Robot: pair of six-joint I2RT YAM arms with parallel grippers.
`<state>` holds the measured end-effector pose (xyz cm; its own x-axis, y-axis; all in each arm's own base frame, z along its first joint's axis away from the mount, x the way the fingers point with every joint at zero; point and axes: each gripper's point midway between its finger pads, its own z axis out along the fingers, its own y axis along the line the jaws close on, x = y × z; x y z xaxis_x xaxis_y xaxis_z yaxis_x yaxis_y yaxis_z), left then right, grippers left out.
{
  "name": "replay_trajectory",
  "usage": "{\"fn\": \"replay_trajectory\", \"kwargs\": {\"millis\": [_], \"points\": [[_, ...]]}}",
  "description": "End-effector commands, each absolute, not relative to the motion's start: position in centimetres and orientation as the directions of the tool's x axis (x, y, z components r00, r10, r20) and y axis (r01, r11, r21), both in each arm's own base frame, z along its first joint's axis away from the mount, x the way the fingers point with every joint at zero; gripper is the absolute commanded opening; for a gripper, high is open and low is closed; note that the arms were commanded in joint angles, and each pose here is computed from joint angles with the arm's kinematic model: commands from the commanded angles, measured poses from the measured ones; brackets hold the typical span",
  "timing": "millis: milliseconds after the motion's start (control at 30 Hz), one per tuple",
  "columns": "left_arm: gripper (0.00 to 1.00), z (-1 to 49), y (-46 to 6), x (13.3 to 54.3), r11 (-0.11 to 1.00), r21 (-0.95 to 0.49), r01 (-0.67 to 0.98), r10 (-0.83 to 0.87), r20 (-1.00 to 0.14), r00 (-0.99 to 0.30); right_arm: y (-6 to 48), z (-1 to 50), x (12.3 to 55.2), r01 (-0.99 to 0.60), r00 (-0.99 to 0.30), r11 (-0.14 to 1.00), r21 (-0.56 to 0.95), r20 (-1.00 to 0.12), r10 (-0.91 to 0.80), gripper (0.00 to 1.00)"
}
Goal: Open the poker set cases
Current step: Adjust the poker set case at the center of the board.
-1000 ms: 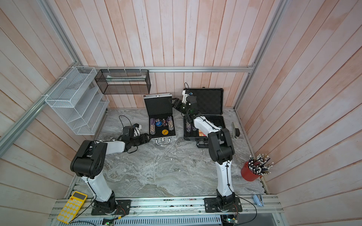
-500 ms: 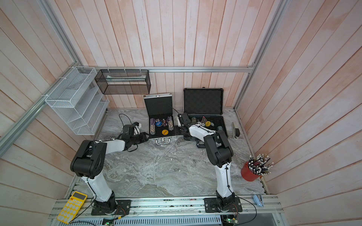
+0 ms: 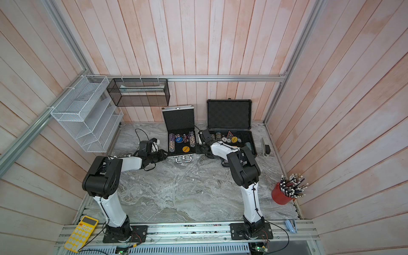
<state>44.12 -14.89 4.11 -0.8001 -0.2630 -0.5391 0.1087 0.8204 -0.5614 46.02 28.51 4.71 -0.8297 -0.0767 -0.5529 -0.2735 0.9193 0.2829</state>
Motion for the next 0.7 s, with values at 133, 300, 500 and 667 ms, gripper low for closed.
{"fn": "replay_trajectory", "kwargs": {"millis": [133, 300, 500, 667], "points": [[0.30, 4.1, -15.0, 44.7, 0.823, -0.554, 0.123, -0.251, -0.549, -0.797, 29.6, 1.9, 44.0, -0.240, -0.864, 0.923, 0.300, -0.500, -0.063, 0.26], [0.30, 4.2, -15.2, 44.9, 0.820, -0.557, 0.130, -0.248, -0.552, -0.796, 29.8, 1.6, 42.7, -0.202, -0.872, 0.920, 0.334, -0.489, -0.014, 0.20], [0.29, 4.4, -15.5, 45.2, 0.813, -0.565, 0.142, -0.247, -0.554, -0.795, 29.8, 2.3, 41.4, -0.166, -0.872, 0.908, 0.384, -0.487, 0.046, 0.20], [0.29, 4.6, -15.5, 45.2, 0.811, -0.567, 0.146, -0.246, -0.556, -0.794, 29.7, 2.8, 41.5, -0.158, -0.867, 0.910, 0.383, -0.495, 0.058, 0.21]]}}
